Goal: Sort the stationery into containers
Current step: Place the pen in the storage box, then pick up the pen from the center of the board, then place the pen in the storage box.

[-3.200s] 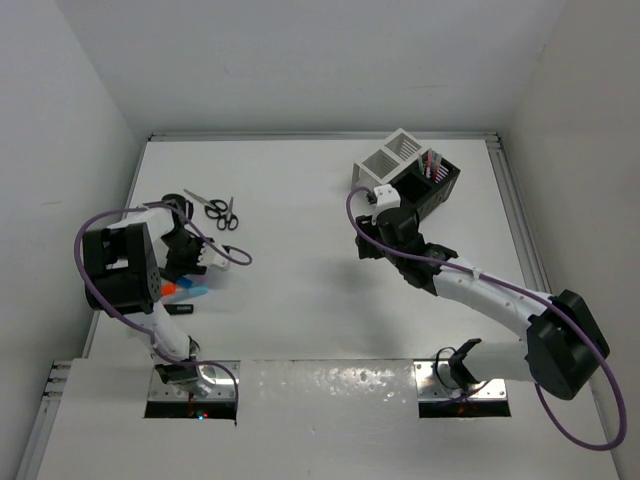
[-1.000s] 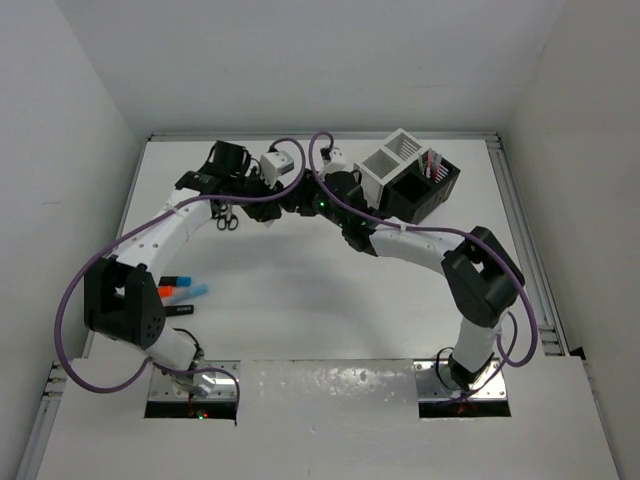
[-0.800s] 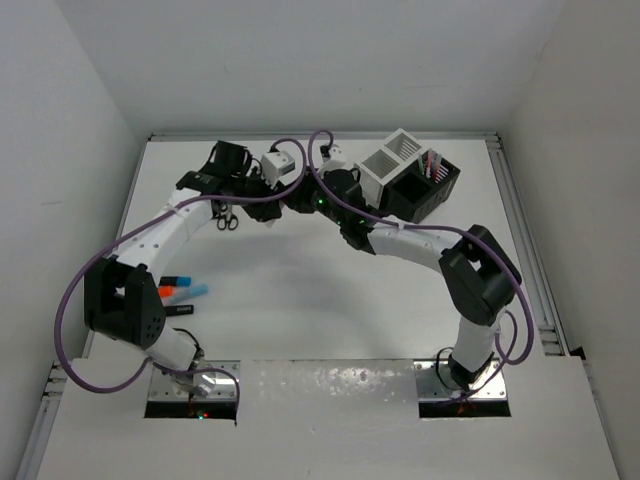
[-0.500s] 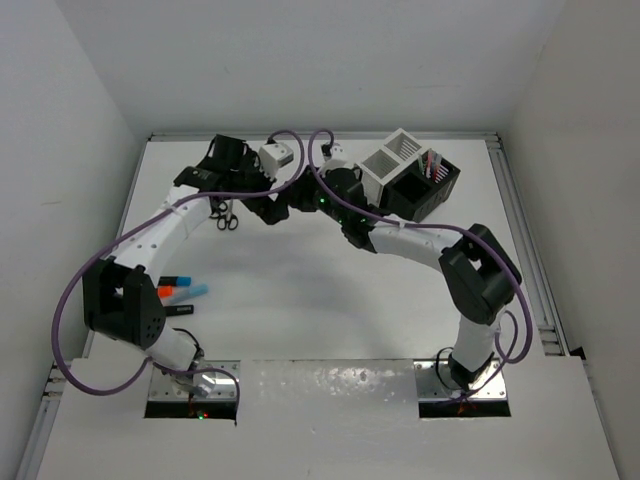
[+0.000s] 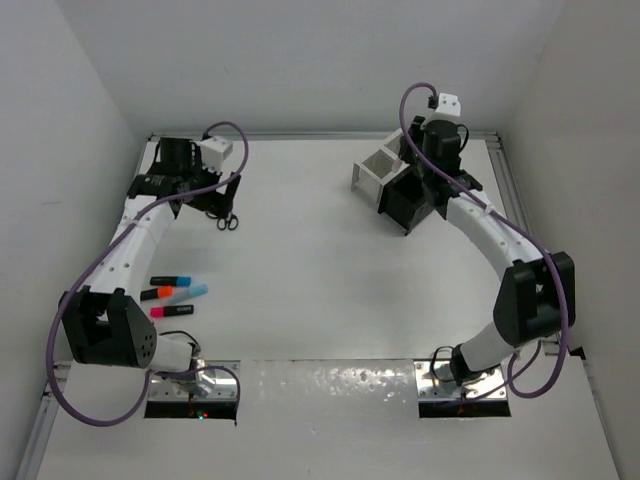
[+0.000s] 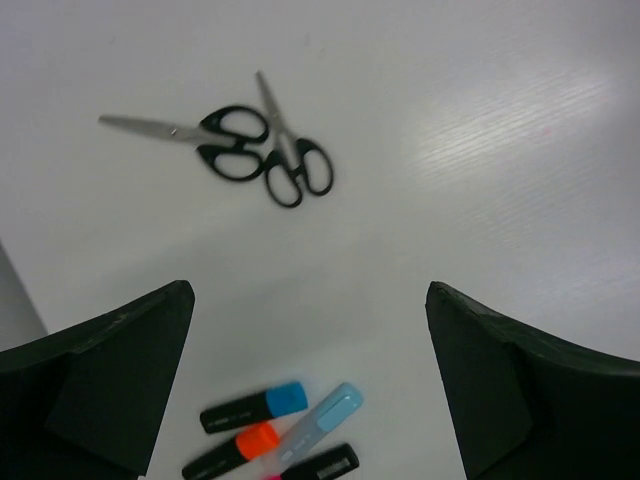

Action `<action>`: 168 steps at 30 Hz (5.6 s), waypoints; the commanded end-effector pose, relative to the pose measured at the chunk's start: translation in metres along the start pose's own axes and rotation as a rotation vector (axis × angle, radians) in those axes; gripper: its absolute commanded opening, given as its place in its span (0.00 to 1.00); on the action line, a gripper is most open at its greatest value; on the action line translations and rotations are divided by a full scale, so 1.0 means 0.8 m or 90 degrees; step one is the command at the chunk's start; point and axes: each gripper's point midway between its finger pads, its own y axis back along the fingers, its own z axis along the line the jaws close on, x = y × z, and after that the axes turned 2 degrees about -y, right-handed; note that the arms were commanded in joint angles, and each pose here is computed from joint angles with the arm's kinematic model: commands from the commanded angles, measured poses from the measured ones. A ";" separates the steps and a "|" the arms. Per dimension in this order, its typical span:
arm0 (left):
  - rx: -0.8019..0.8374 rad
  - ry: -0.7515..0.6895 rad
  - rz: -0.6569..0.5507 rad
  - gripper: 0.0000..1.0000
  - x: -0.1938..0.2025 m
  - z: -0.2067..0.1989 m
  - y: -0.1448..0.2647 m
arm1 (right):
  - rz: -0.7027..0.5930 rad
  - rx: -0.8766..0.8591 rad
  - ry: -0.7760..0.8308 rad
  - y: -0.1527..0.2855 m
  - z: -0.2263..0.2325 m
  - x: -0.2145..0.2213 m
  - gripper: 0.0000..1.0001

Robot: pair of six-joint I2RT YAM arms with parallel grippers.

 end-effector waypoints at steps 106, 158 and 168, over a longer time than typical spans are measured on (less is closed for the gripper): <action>0.133 -0.042 -0.022 0.00 -0.055 -0.059 -0.030 | 0.133 -0.314 0.068 0.155 0.158 0.127 0.61; -0.160 0.152 -0.063 1.00 -0.031 0.047 0.052 | -0.034 -0.046 0.022 0.020 0.007 0.043 0.00; -0.259 0.196 0.067 1.00 0.078 0.095 0.031 | -0.016 0.043 0.064 -0.016 -0.064 0.069 0.00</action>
